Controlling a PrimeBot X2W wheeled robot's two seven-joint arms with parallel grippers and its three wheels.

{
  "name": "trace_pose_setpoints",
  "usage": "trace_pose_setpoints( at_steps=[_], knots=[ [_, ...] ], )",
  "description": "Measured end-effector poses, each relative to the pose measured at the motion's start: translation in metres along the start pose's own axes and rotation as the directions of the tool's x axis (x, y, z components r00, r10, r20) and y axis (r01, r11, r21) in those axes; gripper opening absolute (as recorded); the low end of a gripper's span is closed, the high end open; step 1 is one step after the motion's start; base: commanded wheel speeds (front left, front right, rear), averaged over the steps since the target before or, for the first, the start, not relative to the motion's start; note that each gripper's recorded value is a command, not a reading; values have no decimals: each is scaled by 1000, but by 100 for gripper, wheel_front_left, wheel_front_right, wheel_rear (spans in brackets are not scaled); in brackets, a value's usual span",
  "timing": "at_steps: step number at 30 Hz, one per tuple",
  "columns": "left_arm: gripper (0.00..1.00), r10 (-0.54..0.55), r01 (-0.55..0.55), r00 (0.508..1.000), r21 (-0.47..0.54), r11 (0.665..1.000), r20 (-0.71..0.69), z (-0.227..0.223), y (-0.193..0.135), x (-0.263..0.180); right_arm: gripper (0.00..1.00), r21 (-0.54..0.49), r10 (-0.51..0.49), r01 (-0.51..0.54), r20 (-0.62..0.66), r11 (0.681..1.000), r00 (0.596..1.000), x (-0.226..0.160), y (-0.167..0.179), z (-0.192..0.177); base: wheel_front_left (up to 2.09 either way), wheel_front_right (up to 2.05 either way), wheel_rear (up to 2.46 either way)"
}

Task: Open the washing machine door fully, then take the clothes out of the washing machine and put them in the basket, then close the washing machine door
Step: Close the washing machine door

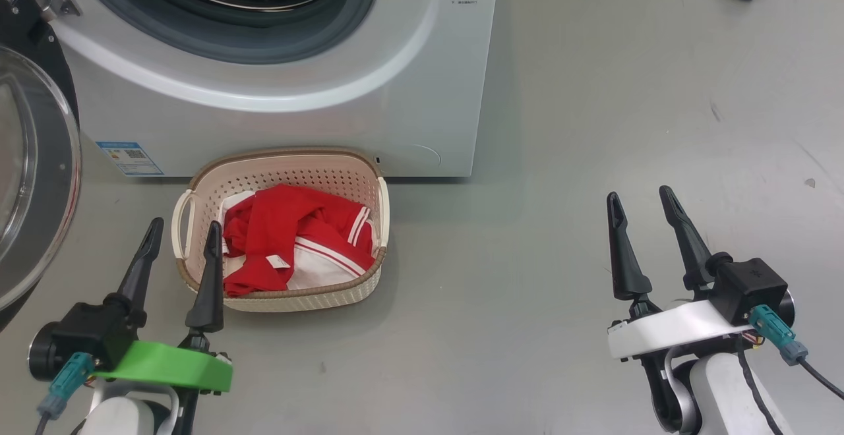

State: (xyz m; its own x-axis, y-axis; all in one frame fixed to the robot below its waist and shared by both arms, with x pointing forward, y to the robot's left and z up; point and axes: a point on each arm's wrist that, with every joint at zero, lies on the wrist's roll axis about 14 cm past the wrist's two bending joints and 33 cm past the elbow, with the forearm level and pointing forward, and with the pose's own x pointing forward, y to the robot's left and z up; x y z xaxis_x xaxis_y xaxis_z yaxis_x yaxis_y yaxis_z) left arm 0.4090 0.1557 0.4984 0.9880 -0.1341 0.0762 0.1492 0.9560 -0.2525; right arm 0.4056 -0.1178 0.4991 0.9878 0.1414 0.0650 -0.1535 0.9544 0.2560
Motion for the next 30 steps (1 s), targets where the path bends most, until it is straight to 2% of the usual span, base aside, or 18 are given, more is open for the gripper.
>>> trace_pose_setpoints(
  at_steps=[16, 28, 30],
  knots=[
    [100, 8, -9, 1000, 21, 1000, 17, 6, 4, 0, 100, 8, 0, 0, 3, 1000, 1000, 0, 1, 1, -69, 70, -1],
    [100, -9, 9, 1000, 1, 1000, 21, 7, -3, 0, 100, 8, 5, -5, 0, 1000, 1000, 0, 2, 0, -18, 18, 0],
    [100, -7, 6, 999, 28, 1000, 34, 12, -1, 1, 100, 8, 5, -5, 0, 1000, 1000, 0, 2, 0, 13, -13, 0]
  ],
)
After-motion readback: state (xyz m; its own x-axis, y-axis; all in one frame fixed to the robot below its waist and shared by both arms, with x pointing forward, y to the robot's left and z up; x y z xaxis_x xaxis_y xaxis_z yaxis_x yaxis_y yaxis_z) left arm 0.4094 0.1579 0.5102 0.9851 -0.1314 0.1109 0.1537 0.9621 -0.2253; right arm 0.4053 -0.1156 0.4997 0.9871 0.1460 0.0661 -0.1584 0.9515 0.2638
